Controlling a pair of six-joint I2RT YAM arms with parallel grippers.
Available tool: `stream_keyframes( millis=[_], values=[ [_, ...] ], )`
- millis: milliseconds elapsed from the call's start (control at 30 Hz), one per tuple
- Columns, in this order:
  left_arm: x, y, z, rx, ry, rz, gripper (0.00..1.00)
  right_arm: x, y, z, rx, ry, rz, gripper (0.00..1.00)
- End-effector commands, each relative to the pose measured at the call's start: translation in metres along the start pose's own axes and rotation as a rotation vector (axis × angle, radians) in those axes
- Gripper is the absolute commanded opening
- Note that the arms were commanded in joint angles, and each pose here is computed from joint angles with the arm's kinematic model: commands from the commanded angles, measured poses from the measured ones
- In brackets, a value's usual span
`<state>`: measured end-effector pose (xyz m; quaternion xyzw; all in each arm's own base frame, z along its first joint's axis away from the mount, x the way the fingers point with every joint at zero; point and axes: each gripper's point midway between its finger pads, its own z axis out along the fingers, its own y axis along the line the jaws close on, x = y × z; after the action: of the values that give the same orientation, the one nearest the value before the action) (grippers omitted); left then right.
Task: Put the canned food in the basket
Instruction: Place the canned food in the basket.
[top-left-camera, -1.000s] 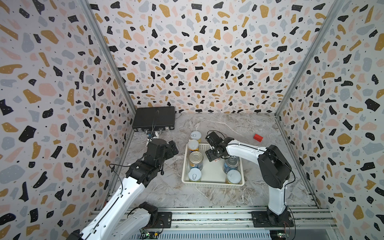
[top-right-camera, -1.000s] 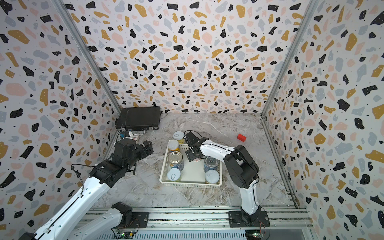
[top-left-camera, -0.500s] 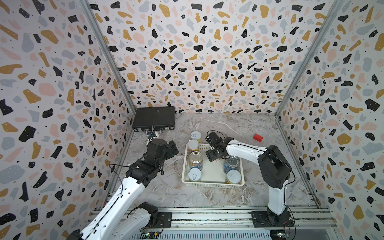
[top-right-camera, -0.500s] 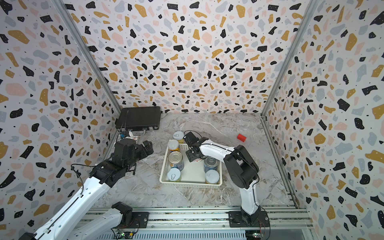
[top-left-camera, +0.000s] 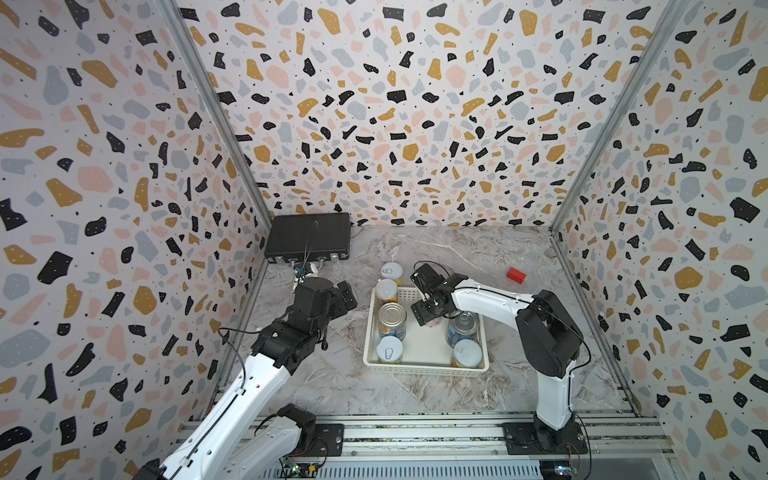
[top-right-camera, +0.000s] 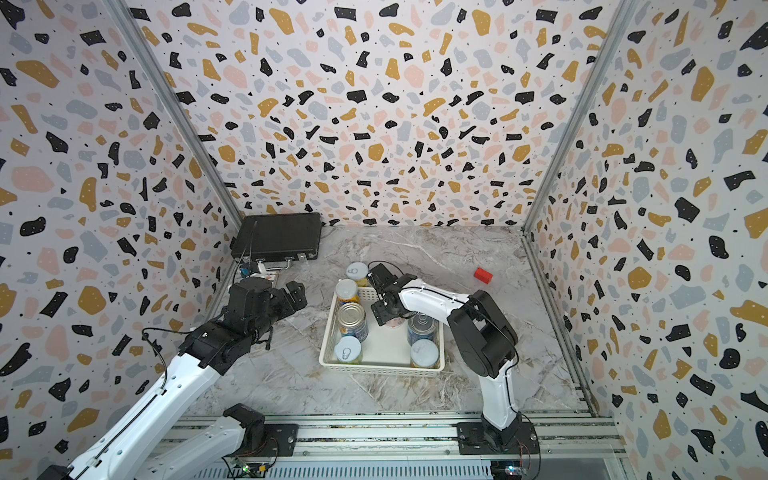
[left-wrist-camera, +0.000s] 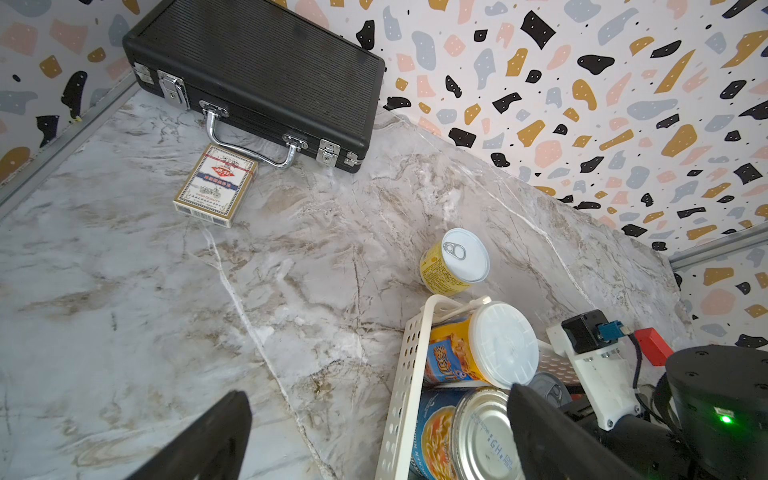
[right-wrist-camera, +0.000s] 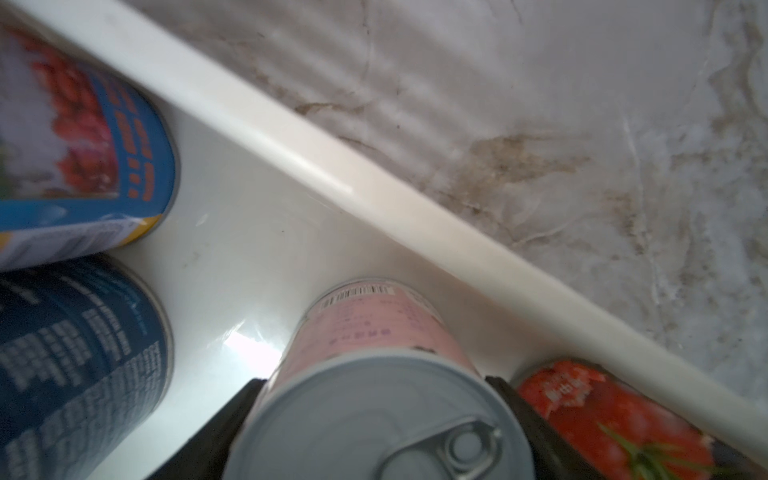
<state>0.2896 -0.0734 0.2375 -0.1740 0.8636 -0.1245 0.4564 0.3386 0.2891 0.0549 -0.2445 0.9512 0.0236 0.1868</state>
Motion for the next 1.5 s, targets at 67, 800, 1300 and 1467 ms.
stream_keyframes(
  millis=[67, 800, 1300, 1467],
  values=[
    [-0.001, 0.000, -0.001, 0.013, -0.011, 0.002, 1.00, -0.006, -0.004, -0.015, 0.018, 0.010, 0.002, 0.69],
    [-0.001, -0.001, -0.001, 0.016, -0.011, 0.003, 1.00, -0.008, -0.025, -0.021, 0.096, 0.033, 0.012, 0.92],
    [0.004, -0.004, 0.011, 0.015, 0.012, 0.020, 1.00, -0.026, -0.028, -0.066, 0.071, -0.103, 0.037, 0.94],
    [0.004, -0.003, 0.020, -0.016, 0.023, 0.039, 1.00, -0.026, -0.028, -0.071, 0.065, -0.116, 0.034, 0.94]
  ],
)
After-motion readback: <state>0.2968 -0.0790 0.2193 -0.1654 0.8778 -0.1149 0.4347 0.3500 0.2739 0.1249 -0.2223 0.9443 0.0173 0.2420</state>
